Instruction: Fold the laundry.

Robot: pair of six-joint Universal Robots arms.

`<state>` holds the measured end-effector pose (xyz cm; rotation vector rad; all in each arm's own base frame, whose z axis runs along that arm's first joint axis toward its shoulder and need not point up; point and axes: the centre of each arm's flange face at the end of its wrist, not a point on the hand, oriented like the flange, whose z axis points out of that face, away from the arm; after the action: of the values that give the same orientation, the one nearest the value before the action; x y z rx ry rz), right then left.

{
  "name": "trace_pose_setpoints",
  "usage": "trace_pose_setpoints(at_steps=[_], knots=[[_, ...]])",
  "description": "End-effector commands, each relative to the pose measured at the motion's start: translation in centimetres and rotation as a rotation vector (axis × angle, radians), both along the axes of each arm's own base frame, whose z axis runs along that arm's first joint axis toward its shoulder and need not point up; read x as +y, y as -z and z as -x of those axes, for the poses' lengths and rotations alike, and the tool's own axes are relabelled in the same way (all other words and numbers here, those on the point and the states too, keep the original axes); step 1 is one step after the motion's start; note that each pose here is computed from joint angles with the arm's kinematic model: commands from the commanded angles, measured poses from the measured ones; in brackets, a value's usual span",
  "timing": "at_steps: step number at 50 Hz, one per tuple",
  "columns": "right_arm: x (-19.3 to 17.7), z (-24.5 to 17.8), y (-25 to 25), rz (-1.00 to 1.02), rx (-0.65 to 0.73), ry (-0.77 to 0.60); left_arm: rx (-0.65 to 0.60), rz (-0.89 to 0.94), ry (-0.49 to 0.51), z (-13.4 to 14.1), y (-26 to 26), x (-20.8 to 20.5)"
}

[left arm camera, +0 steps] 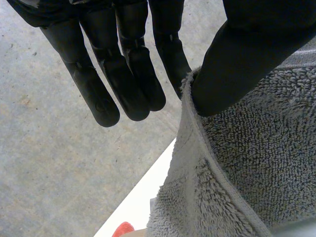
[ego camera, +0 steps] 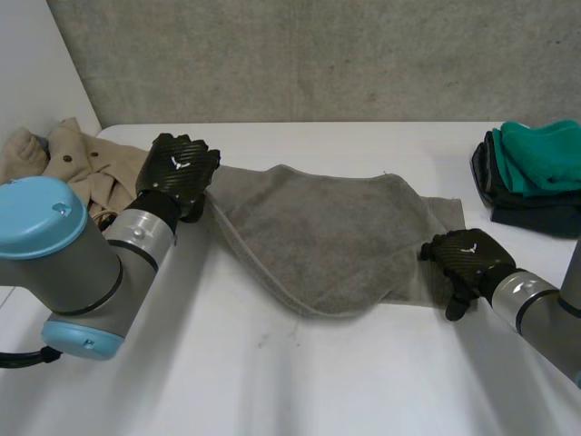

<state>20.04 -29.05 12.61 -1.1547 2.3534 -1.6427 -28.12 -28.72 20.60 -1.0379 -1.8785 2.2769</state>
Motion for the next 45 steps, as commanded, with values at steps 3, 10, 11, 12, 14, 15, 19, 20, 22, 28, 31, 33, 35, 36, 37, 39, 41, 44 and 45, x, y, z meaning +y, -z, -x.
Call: trace_pose_setpoints(at_steps=[3, 10, 11, 12, 14, 15, 19, 20, 22, 28, 31, 33, 35, 36, 37, 39, 41, 44, 45], knots=[[-2.0, -0.4, 1.4, 0.016, 0.04, -0.022, 0.0, 0.002, -0.006, -0.1, 0.0, -0.2], [-3.2, -1.0, 1.2, 0.044, 0.033, -0.034, 0.003, 0.009, -0.015, -0.4, -0.3, -0.6], [-3.4, -1.0, 1.2, 0.049, 0.033, -0.035, 0.003, 0.009, -0.015, -0.4, -0.3, -0.6], [-3.5, -1.1, 1.3, 0.05, 0.032, -0.035, 0.003, 0.009, -0.015, -0.4, -0.3, -0.6], [-4.0, -1.3, 1.2, 0.061, 0.028, -0.038, 0.003, 0.011, -0.019, -0.5, -0.3, -0.7], [-4.1, -1.4, 1.1, 0.063, 0.026, -0.039, 0.003, 0.011, -0.019, -0.5, -0.3, -0.7], [-4.6, -2.0, 1.2, 0.076, 0.025, -0.051, 0.002, 0.013, -0.02, -0.5, -0.4, -0.7], [-4.7, -2.2, 1.2, 0.077, 0.024, -0.055, 0.002, 0.013, -0.02, -0.5, -0.4, -0.7], [-4.8, -2.3, 1.2, 0.076, 0.025, -0.059, 0.002, 0.013, -0.02, -0.5, -0.4, -0.7], [-5.5, -2.8, 1.5, 0.063, 0.028, -0.069, 0.0, 0.013, -0.021, -0.6, -0.4, -0.8], [-5.9, -2.9, 1.6, 0.063, 0.028, -0.069, 0.0, 0.013, -0.023, -0.6, -0.4, -0.8], [-6.1, -2.9, 1.4, 0.071, 0.024, -0.069, 0.001, 0.014, -0.024, -0.7, -0.4, -0.9], [-6.3, -3.0, 1.2, 0.08, 0.02, -0.069, 0.001, 0.016, -0.023, -0.6, -0.4, -0.9], [-6.5, -3.1, 1.0, 0.091, 0.018, -0.07, 0.002, 0.017, -0.024, -0.6, -0.5, -0.9], [-6.6, -3.1, 0.9, 0.093, 0.016, -0.07, 0.002, 0.018, -0.024, -0.6, -0.5, -0.9], [-6.9, -3.1, 0.7, 0.103, 0.013, -0.069, 0.003, 0.02, -0.024, -0.6, -0.6, -1.0], [-7.2, -3.2, 0.6, 0.112, 0.013, -0.066, 0.004, 0.023, -0.024, -0.6, -0.7, -1.0], [-7.2, -3.3, 1.1, 0.092, 0.015, -0.067, 0.005, 0.025, -0.024, -0.6, -0.8, -1.0], [-7.2, -3.2, 1.1, 0.087, 0.015, -0.067, 0.005, 0.025, -0.024, -0.6, -0.8, -1.0]])
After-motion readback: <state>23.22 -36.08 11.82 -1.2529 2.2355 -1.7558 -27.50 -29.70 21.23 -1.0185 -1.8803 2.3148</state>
